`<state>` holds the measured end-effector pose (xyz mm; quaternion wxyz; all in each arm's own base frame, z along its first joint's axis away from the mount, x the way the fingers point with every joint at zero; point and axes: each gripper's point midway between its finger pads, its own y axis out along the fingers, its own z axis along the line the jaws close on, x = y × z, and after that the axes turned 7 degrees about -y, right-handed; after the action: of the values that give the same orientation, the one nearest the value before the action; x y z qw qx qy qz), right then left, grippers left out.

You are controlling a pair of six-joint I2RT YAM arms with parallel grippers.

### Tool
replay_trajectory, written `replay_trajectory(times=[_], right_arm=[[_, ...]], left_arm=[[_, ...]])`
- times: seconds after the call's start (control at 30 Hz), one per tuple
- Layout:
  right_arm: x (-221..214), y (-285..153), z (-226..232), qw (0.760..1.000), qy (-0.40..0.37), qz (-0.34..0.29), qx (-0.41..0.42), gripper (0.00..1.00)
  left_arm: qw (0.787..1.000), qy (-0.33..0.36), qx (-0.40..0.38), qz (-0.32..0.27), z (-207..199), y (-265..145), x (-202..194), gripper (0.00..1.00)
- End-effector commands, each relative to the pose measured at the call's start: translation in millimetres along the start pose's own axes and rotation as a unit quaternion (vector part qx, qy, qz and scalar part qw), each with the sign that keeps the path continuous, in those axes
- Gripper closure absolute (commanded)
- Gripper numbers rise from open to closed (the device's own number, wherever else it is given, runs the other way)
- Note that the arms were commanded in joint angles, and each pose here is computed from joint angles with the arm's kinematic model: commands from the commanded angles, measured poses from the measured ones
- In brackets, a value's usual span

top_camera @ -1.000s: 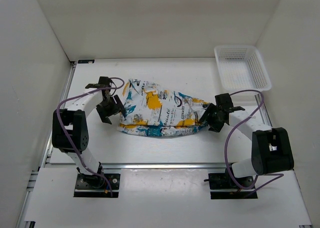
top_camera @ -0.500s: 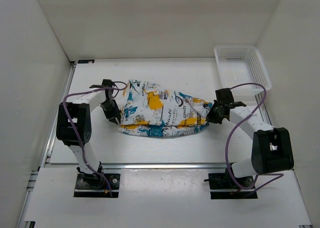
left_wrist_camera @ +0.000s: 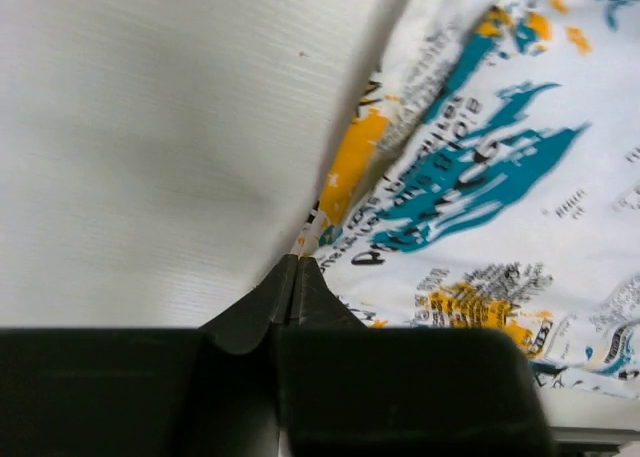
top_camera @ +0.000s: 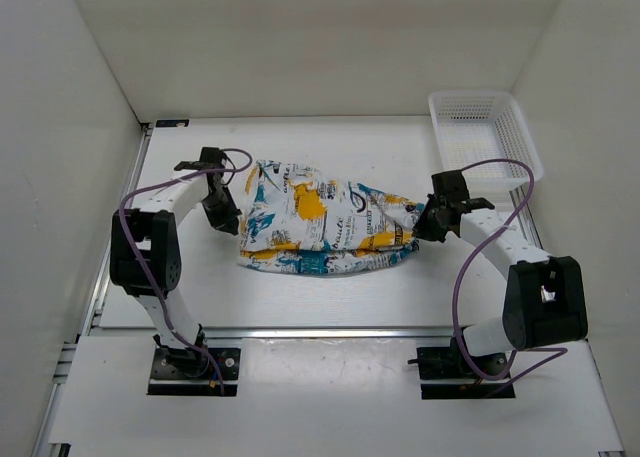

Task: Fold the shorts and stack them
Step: Fold the shorts

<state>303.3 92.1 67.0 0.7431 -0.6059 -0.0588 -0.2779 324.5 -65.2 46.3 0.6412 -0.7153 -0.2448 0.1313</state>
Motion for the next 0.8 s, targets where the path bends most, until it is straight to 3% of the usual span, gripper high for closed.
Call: replay_trajectory(times=[0.0, 0.03, 0.07, 0.1, 0.17, 0.27, 0.33, 0.4, 0.57, 0.67, 0.77], right_arm=[[14, -11, 9, 1.000, -0.013, -0.022, 0.009, 1.00], [11, -10, 7, 1.000, -0.013, -0.018, 0.007, 1.00], [12, -10, 9, 1.000, -0.013, -0.019, 0.013, 1.00], [12, -10, 9, 1.000, -0.013, -0.020, 0.013, 1.00], [8, -9, 9, 1.000, -0.009, -0.013, 0.015, 1.00], [8, -9, 9, 1.000, -0.009, -0.013, 0.015, 1.00], [8, -9, 9, 1.000, -0.009, -0.013, 0.015, 1.00], [8, -9, 9, 1.000, -0.009, -0.013, 0.015, 1.00], [8, -9, 9, 1.000, -0.009, -0.013, 0.015, 1.00], [8, -9, 9, 1.000, -0.009, -0.013, 0.015, 1.00], [11, -13, 11, 1.000, -0.009, -0.022, 0.020, 1.00]], left_arm=[[0.999, 0.005, -0.035, -0.039, -12, -31, 14, 0.89], [0.998, 0.010, -0.050, -0.028, -17, -32, 10, 0.74], [0.998, 0.020, -0.052, -0.015, -23, -27, 2, 0.40], [0.999, 0.026, -0.045, -0.007, -21, -20, 1, 0.26], [0.998, 0.034, -0.046, 0.010, -26, -14, -7, 0.18], [0.997, 0.047, -0.045, 0.038, -31, 2, -19, 0.31], [0.997, 0.046, -0.041, 0.043, -30, 9, -19, 0.48], [0.997, 0.046, -0.038, 0.047, -30, 12, -20, 0.56], [0.997, 0.051, -0.038, 0.047, -30, 13, -18, 0.56], [0.997, 0.051, -0.041, 0.043, -31, 10, -17, 0.88], [0.998, 0.052, -0.027, 0.021, -28, -3, -9, 0.90]])
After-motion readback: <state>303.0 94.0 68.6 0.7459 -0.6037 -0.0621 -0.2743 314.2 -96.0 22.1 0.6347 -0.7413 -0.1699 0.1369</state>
